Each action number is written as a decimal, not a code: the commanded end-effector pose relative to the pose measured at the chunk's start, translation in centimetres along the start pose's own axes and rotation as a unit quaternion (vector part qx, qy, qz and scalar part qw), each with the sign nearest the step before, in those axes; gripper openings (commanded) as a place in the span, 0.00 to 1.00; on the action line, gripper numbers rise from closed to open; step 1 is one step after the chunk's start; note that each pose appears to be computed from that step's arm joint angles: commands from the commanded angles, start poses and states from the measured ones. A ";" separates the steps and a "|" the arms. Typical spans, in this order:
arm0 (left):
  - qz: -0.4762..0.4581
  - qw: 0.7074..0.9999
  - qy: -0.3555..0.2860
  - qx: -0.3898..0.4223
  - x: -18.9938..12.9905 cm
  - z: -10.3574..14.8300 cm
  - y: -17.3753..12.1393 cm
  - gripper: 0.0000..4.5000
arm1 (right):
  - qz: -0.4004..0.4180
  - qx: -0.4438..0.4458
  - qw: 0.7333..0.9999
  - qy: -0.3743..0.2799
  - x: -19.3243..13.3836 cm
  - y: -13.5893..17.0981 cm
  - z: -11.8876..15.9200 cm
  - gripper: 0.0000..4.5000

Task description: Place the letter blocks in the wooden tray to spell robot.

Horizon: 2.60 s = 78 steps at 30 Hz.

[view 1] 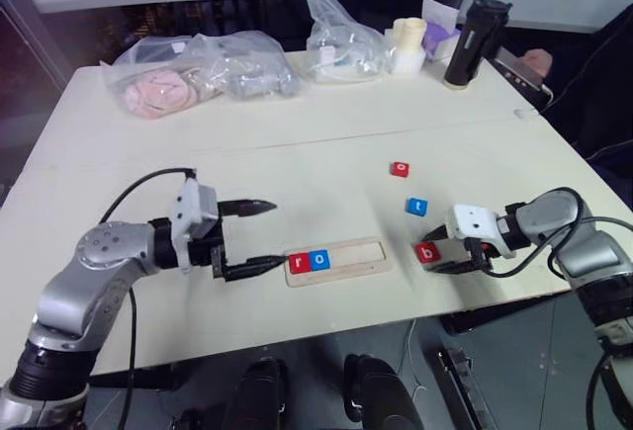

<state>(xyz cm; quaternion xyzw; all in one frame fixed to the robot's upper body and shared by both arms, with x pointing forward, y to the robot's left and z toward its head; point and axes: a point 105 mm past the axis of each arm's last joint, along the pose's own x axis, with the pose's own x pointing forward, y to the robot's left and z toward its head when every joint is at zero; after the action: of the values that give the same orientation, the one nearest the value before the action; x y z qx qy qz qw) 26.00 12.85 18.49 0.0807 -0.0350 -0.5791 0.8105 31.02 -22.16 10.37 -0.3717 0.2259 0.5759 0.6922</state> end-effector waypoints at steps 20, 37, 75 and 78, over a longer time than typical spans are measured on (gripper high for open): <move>-0.070 0.997 0.033 0.015 -1.9 -0.5 -1.8 1.00 | 0.035 -0.074 0.993 -0.081 1.4 1.2 10.4 0.25; -0.058 0.997 0.034 0.020 -1.9 -0.5 -2.6 1.00 | 0.051 -0.100 0.990 -0.083 6.3 0.1 11.7 0.25; -0.059 0.997 0.035 0.027 -1.5 -0.9 -2.5 1.00 | 0.065 -0.089 0.990 -0.087 7.7 0.4 11.9 0.91; -0.058 0.997 0.035 0.026 -1.5 -0.9 -2.4 1.00 | 0.064 -0.091 0.989 -0.093 7.5 0.4 12.3 1.00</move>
<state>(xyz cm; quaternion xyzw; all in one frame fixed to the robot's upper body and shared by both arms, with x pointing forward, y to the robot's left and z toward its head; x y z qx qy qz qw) 23.48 13.80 16.64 0.1136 -0.0009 -0.6174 0.7784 30.88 -8.38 11.13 -0.3581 0.1526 0.6680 0.6343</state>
